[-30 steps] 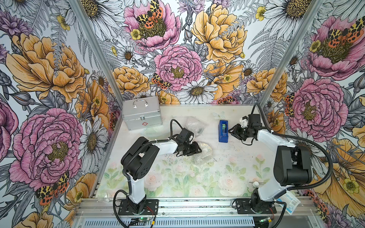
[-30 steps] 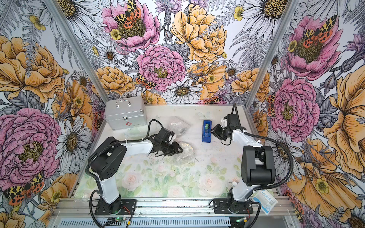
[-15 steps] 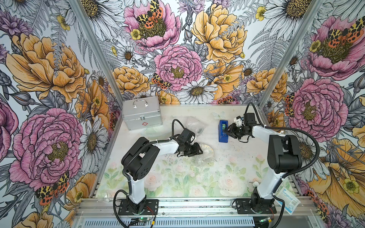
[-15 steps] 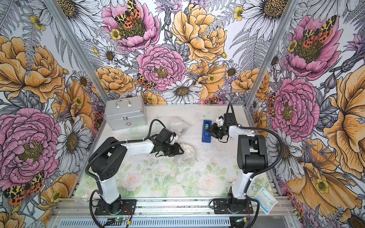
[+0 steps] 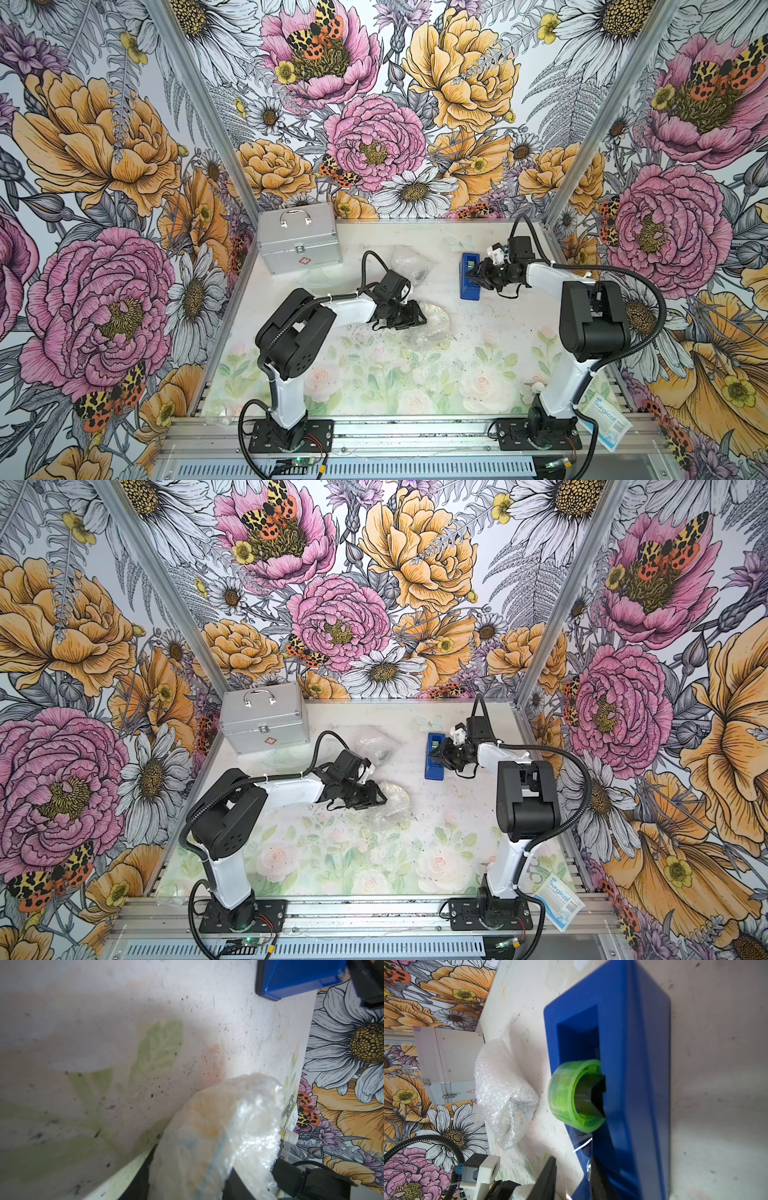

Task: Wrap bowls in bubble wrap
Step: Tear off the tape using the Tape Cutter.

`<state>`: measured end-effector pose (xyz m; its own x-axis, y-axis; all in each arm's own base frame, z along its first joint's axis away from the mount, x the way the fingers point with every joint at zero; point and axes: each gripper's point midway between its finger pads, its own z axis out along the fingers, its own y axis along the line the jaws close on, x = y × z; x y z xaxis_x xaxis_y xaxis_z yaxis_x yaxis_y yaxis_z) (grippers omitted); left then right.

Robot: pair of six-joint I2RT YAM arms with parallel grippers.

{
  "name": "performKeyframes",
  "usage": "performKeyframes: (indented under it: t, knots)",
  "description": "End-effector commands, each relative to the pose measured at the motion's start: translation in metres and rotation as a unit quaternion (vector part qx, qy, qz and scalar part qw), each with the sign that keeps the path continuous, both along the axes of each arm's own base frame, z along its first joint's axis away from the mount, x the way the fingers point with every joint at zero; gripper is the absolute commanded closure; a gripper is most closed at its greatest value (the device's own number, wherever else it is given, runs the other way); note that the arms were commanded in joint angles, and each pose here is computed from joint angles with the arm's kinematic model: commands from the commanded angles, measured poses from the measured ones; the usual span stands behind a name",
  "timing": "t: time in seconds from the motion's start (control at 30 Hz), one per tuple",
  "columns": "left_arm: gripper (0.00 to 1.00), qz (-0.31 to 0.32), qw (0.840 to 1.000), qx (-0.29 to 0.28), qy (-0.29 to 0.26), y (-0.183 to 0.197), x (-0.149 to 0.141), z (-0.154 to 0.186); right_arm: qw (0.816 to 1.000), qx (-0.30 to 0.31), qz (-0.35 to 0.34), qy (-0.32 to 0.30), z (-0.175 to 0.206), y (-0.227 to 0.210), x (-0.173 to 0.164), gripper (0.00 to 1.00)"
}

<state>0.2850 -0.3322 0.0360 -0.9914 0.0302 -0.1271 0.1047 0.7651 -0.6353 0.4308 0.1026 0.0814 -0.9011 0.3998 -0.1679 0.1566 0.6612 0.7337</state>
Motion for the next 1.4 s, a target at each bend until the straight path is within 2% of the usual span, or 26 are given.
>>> performKeyframes:
  t: [0.0, 0.2, 0.53, 0.73, 1.0, 1.23, 1.37]
  knots:
    - [0.6, -0.016, 1.0, -0.008, -0.004, -0.003, -0.003, 0.005, 1.0, -0.005, -0.008, 0.001, -0.004, -0.003, 0.007, 0.71]
    - [0.6, -0.014, 1.0, -0.008, -0.005, -0.002, -0.003, 0.006, 1.0, -0.003, -0.019, 0.003, -0.005, -0.011, 0.007, 0.7]
    - [0.61, -0.012, 1.0, -0.008, -0.005, -0.001, -0.003, 0.006, 0.999, 0.033, -0.017, -0.023, 0.014, -0.006, 0.013, 0.76]
    - [0.62, -0.014, 1.0, -0.007, -0.004, -0.002, -0.005, 0.006, 0.999, 0.037, -0.018, -0.01, 0.004, -0.005, 0.013, 0.78]
    - [0.62, -0.014, 1.0, -0.008, -0.003, 0.0, -0.005, 0.007, 0.999, 0.02, -0.031, -0.001, -0.002, -0.011, 0.008, 0.75]
    - [0.62, -0.012, 1.0, -0.009, -0.003, 0.002, -0.005, 0.007, 0.999, 0.026, -0.03, 0.017, -0.012, -0.009, 0.005, 0.79]
    - [0.63, -0.013, 1.0, -0.01, -0.002, 0.002, -0.005, 0.007, 0.999, 0.022, -0.034, 0.03, -0.019, -0.011, 0.005, 0.73]
